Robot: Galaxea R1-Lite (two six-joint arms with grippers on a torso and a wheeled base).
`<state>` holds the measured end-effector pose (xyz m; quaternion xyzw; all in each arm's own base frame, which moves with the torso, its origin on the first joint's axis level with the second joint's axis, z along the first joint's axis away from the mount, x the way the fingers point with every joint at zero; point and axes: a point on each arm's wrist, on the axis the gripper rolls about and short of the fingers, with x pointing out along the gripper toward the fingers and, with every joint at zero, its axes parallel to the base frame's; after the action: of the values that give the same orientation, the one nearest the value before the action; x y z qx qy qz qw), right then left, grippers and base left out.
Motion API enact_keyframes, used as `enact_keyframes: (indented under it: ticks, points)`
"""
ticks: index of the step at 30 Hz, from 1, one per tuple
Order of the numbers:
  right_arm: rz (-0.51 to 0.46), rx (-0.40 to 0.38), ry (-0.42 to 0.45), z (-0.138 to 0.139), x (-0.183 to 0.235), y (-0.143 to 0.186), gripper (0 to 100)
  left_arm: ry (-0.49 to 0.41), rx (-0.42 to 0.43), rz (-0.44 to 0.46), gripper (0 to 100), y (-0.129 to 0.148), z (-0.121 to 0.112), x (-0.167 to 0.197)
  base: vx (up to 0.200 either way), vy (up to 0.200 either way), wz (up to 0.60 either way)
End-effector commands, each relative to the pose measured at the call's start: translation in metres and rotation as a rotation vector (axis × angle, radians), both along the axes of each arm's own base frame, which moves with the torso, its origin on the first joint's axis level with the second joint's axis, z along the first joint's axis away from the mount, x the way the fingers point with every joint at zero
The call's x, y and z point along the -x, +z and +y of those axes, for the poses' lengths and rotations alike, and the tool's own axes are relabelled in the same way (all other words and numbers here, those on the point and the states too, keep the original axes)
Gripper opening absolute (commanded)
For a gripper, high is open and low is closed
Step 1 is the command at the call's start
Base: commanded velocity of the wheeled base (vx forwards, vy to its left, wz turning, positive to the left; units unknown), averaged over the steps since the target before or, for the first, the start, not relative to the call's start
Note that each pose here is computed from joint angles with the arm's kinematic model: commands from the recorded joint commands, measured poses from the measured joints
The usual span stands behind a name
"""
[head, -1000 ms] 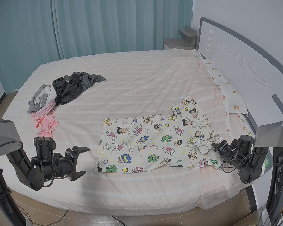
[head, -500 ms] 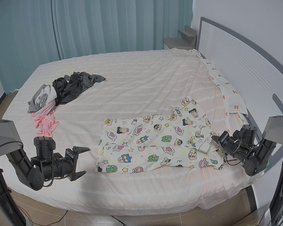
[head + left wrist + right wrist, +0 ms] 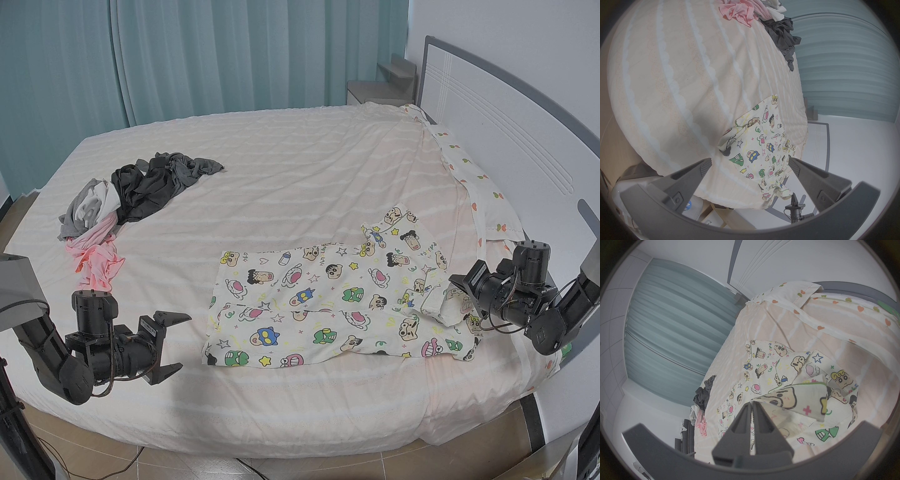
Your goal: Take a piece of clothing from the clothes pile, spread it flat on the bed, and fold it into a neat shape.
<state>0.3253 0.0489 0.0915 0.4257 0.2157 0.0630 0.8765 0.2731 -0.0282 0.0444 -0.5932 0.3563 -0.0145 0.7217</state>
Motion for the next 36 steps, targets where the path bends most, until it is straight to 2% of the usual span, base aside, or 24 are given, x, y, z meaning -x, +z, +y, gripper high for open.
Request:
enact_keyframes:
  ticks: [1,6,9,15,22,36]
  points:
    - [-0.032,-0.002,0.007,0.004,0.008,0.019,0,0.001,0.0,0.002,100,-0.001,0.0,0.0,0.0,0.0,0.0]
    - [0.012,0.005,0.016,0.006,0.014,0.018,0,-0.001,0.0,0.002,100,-0.001,0.0,0.0,0.0,0.0,0.0]
    - [0.08,0.017,0.027,0.008,0.025,0.013,0,-0.001,0.0,0.002,100,-0.001,0.0,0.0,0.0,0.0,0.0]
    - [0.118,0.023,0.03,0.006,0.039,0.01,0,-0.001,0.0,0.002,100,-0.001,0.0,0.0,0.0,0.0,0.0]
    - [0.226,0.04,0.029,0.005,0.041,-0.015,0,-0.001,0.0,0.004,100,-0.001,0.0,0.0,0.0,0.0,0.0]
    - [0.283,0.047,-0.008,-0.004,0.029,-0.046,0,-0.001,0.0,0.004,100,-0.001,0.0,0.0,0.0,0.0,0.0]
